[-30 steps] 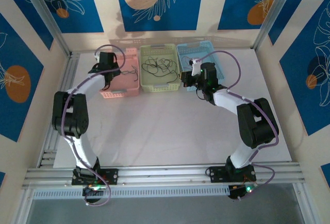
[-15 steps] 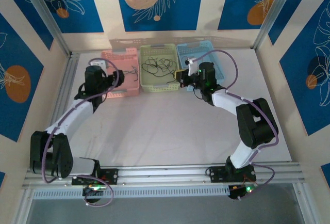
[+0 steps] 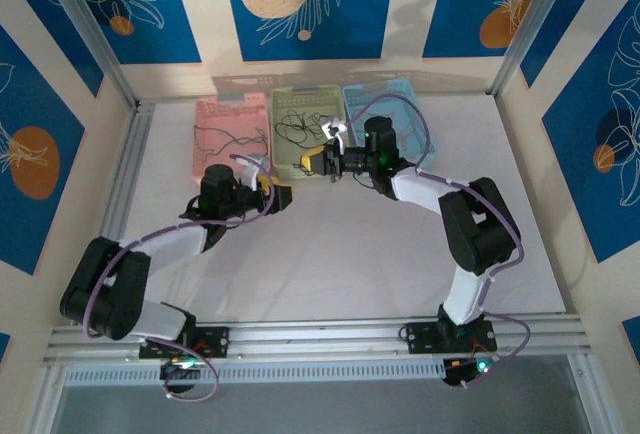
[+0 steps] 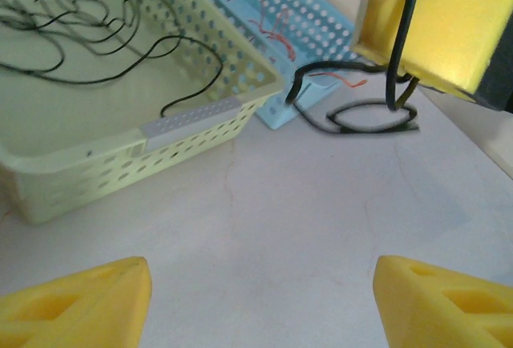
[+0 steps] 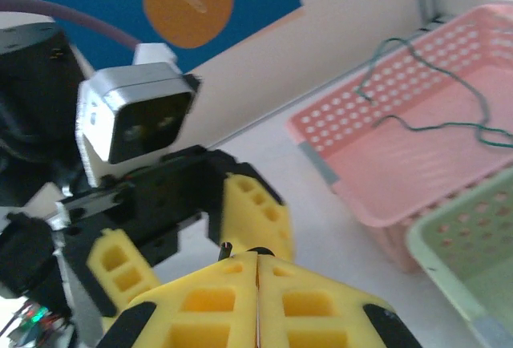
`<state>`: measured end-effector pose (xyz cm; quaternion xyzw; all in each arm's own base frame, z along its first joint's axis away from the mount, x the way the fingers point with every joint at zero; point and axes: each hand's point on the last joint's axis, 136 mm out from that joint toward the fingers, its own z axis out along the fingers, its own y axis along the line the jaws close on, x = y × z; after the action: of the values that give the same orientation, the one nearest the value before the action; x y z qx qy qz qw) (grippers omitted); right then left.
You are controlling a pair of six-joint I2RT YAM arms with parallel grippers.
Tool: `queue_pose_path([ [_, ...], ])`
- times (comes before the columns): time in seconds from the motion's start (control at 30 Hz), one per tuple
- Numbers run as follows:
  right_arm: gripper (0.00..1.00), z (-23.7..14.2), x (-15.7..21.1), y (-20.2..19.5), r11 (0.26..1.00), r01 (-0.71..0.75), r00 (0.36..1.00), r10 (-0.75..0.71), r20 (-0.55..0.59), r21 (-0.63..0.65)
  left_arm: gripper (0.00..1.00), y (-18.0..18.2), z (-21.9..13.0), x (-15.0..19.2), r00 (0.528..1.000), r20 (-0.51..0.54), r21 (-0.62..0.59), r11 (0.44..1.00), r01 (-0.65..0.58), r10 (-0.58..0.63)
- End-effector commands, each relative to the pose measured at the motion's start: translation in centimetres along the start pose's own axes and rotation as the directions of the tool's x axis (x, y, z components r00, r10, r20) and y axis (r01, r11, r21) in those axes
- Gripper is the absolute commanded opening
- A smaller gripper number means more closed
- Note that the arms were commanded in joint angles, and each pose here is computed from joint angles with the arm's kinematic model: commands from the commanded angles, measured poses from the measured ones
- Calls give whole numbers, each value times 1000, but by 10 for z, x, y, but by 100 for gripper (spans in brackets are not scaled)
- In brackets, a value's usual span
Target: Untangle the cables
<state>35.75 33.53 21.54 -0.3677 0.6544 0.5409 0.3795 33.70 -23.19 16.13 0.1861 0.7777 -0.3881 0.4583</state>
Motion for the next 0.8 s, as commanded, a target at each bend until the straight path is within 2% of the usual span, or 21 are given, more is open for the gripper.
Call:
queue_pose_path([
  [0.0,2,8,3,30,985,16,999,-24,-46,-169,72,-24,-3,-14,991,107,113,990,-87,75],
  [0.13,2,15,7,40,977,27,997,-41,-66,-211,74,-34,-11,-18,978,174,147,979,-138,111],
  [0.3,2,20,10,53,959,22,995,-48,-84,-281,72,-39,-8,-16,977,174,165,975,-151,122],
  [0.37,2,23,12,56,956,19,994,-48,-93,-294,68,-43,-8,-16,976,176,173,972,-161,131],
  [0.43,2,24,14,56,955,17,994,-48,-99,-296,59,-45,-8,-15,974,178,177,969,-173,142],
  [0.5,2,23,12,55,957,22,994,-51,-94,-290,44,-45,-7,-14,974,173,175,968,-178,148],
  [0.77,0,18,8,52,962,29,996,-50,-71,-270,3,-41,-11,-14,968,190,123,974,-190,165],
])
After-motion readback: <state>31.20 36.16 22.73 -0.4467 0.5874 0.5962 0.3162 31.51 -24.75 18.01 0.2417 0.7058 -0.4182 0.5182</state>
